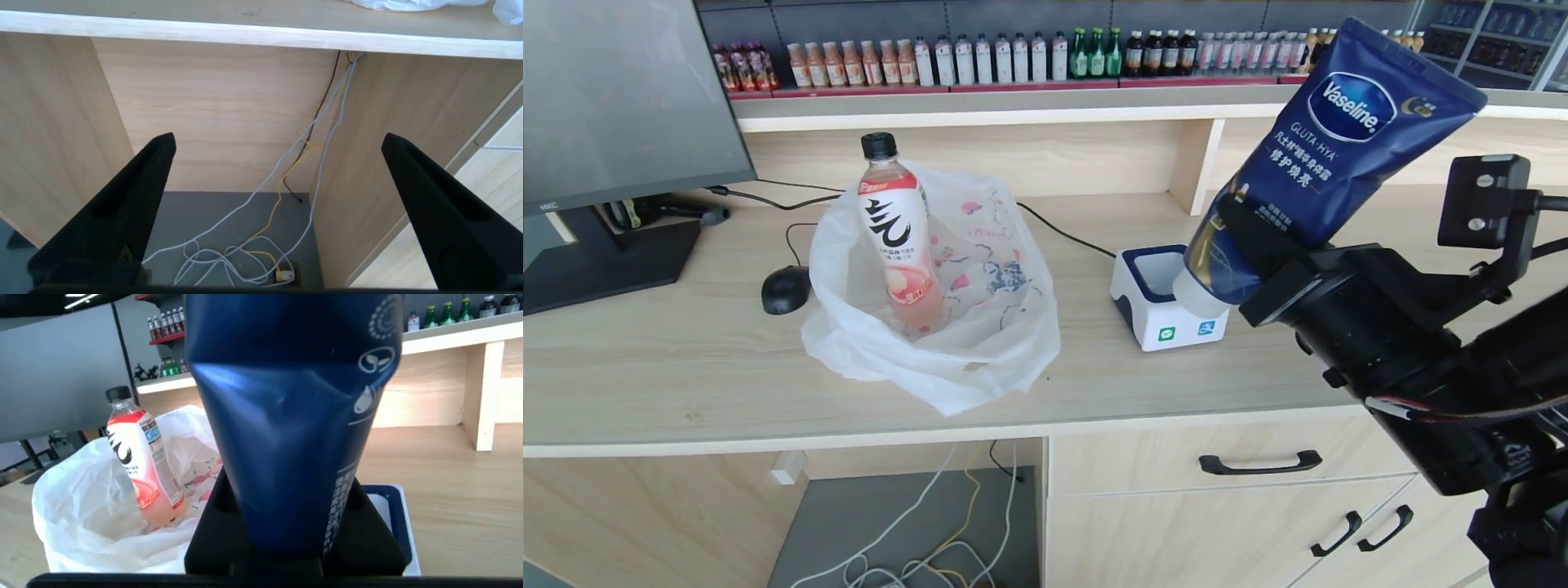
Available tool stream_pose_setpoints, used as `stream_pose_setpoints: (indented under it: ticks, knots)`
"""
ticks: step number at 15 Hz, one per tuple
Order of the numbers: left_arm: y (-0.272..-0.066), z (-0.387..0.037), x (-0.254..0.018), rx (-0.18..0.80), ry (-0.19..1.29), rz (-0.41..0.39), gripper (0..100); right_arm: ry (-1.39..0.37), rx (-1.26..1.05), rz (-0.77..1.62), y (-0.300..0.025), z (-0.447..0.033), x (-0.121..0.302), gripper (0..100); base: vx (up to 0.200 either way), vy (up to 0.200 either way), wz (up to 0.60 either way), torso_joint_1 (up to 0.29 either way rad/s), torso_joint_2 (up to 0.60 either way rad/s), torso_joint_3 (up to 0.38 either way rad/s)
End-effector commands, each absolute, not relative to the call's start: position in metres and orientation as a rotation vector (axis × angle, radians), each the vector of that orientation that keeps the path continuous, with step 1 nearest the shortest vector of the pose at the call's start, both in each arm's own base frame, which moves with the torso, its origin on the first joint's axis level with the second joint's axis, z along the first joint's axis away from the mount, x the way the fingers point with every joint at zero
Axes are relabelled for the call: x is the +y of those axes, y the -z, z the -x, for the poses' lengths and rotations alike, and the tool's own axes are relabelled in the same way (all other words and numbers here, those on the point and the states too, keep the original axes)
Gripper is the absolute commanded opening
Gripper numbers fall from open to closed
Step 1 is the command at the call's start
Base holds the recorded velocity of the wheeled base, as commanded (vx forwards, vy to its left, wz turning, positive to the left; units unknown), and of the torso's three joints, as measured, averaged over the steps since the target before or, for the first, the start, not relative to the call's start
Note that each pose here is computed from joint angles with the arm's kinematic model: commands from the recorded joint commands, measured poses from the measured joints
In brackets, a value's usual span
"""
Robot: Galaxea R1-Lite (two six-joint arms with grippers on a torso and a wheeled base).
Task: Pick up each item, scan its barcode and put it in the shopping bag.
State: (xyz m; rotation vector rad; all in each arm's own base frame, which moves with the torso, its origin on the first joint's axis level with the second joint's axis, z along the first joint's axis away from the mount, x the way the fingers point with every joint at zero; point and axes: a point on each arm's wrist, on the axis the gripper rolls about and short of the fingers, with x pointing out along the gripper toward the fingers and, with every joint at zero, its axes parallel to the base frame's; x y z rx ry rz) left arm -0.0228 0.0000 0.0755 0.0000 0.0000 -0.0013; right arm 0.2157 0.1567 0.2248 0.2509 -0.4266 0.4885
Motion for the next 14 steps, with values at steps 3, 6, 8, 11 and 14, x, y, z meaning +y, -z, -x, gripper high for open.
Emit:
stream_pose_setpoints:
  ticks: [3,6,8,11,14]
  knots:
    - [-0.076,0.023,0.0,-0.002,0.0,0.0,100,-0.496,-0.396,-0.273,-0.215,-0.237,0.173,0,0.0,0.0,0.0,0.0,0.0,0.0]
    - [-0.076,0.023,0.0,-0.002,0.002,0.0,100,-0.477,-0.414,-0.382,-0.22,-0.256,0.183,0,0.0,0.0,0.0,0.0,0.0,0.0]
    - [-0.076,0.023,0.0,-0.002,0.002,0.0,100,-0.38,-0.441,-0.557,-0.23,-0.27,0.19,0,0.0,0.0,0.0,0.0,0.0,0.0]
    - [-0.076,0.023,0.0,-0.002,0.002,0.0,100,-0.373,-0.456,-0.71,-0.238,-0.275,0.19,0,0.0,0.0,0.0,0.0,0.0,0.0]
    - [-0.076,0.023,0.0,-0.002,0.002,0.0,100,-0.365,-0.409,-0.826,-0.229,-0.287,0.188,0,0.0,0.0,0.0,0.0,0.0,0.0]
